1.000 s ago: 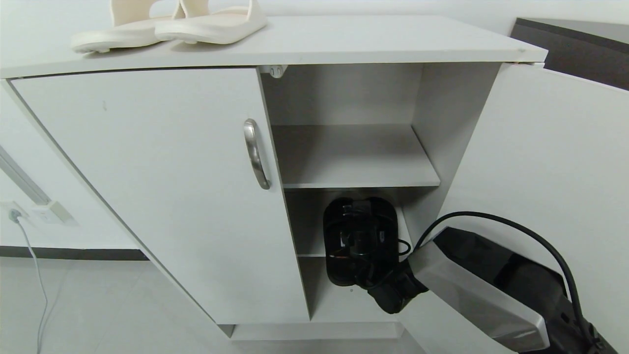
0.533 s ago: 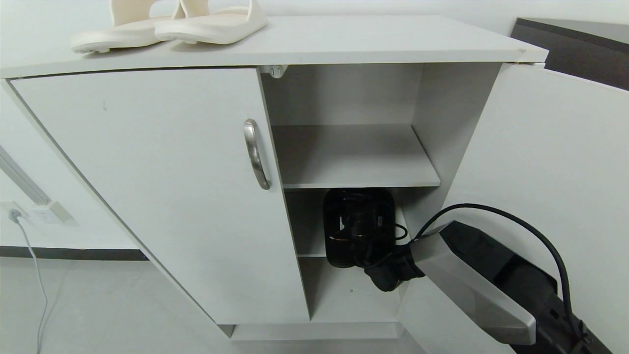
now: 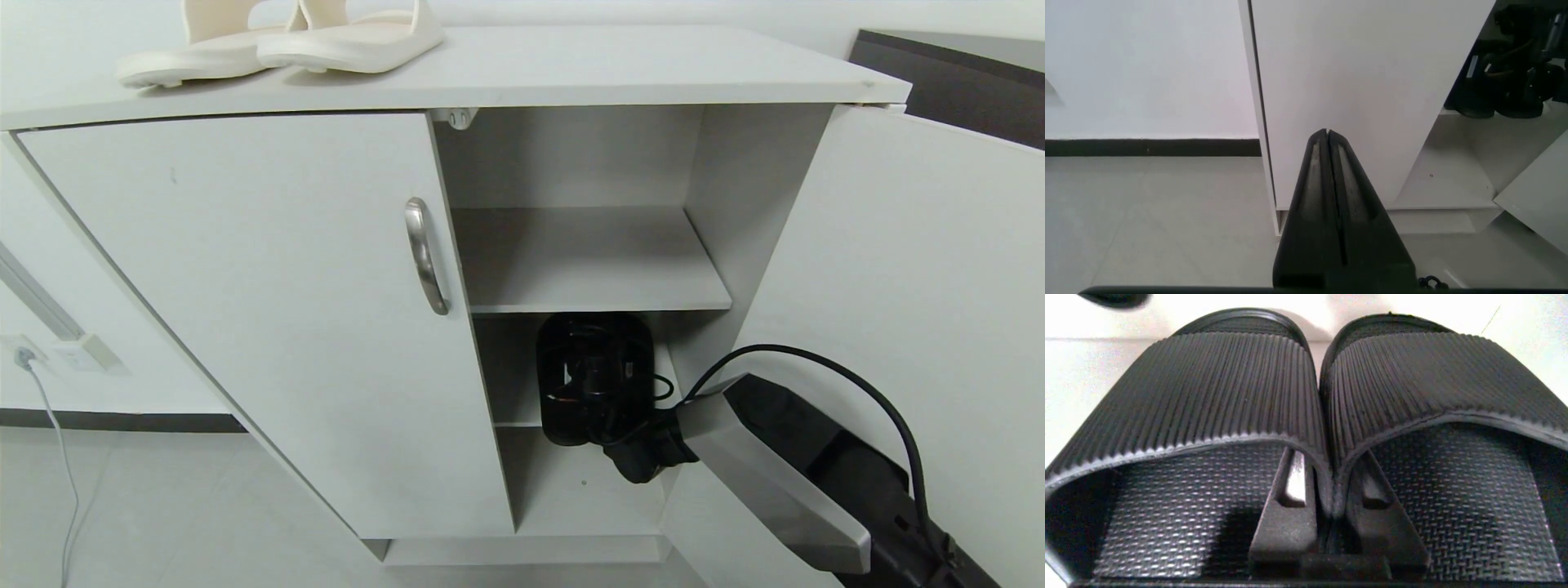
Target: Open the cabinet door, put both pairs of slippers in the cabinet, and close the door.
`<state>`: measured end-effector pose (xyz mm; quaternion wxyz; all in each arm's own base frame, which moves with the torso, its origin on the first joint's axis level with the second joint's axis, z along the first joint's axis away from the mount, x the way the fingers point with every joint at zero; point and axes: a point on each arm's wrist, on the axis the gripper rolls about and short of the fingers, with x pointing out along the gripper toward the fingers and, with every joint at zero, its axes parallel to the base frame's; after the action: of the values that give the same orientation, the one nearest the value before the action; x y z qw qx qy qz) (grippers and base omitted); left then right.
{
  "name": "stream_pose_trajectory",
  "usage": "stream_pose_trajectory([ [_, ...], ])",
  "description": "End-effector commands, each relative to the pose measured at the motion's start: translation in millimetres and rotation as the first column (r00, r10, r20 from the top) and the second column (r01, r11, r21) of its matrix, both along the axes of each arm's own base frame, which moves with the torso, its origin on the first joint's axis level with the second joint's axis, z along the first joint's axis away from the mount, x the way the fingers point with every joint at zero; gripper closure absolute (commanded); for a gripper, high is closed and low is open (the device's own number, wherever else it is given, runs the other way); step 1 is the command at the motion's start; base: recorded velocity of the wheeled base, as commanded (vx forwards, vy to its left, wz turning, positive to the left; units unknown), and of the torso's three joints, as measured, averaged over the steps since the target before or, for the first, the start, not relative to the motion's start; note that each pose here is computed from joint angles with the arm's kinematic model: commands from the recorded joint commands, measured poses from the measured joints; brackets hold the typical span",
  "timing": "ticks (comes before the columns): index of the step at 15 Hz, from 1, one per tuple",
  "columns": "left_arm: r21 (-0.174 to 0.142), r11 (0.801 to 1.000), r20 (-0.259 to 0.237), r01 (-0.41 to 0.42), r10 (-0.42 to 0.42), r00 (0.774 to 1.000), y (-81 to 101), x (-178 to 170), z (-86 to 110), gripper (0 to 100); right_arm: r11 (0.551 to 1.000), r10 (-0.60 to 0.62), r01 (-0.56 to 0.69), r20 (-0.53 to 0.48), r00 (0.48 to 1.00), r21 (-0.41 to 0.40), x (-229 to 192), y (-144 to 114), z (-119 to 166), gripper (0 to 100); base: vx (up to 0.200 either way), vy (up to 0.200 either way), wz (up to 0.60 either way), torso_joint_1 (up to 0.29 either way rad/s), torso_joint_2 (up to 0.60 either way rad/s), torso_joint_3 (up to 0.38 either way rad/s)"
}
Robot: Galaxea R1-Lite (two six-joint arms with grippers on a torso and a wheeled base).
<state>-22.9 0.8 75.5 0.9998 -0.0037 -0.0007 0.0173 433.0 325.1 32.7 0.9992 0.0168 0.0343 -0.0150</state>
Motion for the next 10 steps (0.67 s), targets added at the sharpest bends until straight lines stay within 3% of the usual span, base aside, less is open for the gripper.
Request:
stream_pose_trajectory([
  [1,0.000,1.000,-0.001,-0.001,0.001,1.000,0.0,0.1,0.0,100,1.000,-0.004,0.004,-0.007,1.000,-0.006,1.4,-1.2,-5.8,100,0.000,0.000,0.00,0.000,0.00,0.000],
  [3,0.000,1.000,-0.001,-0.001,0.001,1.000,0.0,0.1,0.0,100,1.000,-0.006,0.005,-0.010,1.000,-0.006,2.1,-1.7,-7.8,100,0.000,0.000,0.00,0.000,0.00,0.000],
  [4,0.000,1.000,-0.001,-0.001,0.001,1.000,0.0,0.1,0.0,100,1.000,-0.006,0.005,-0.011,1.000,-0.007,2.2,-1.7,-8.7,0,0.000,0.000,0.00,0.000,0.00,0.000],
  [10,0.000,1.000,-0.001,-0.001,0.001,1.000,0.0,0.1,0.0,100,1.000,0.010,-0.010,-0.015,1.000,-0.012,-7.5,2.2,-3.6,0,0.000,0.000,0.00,0.000,0.00,0.000],
])
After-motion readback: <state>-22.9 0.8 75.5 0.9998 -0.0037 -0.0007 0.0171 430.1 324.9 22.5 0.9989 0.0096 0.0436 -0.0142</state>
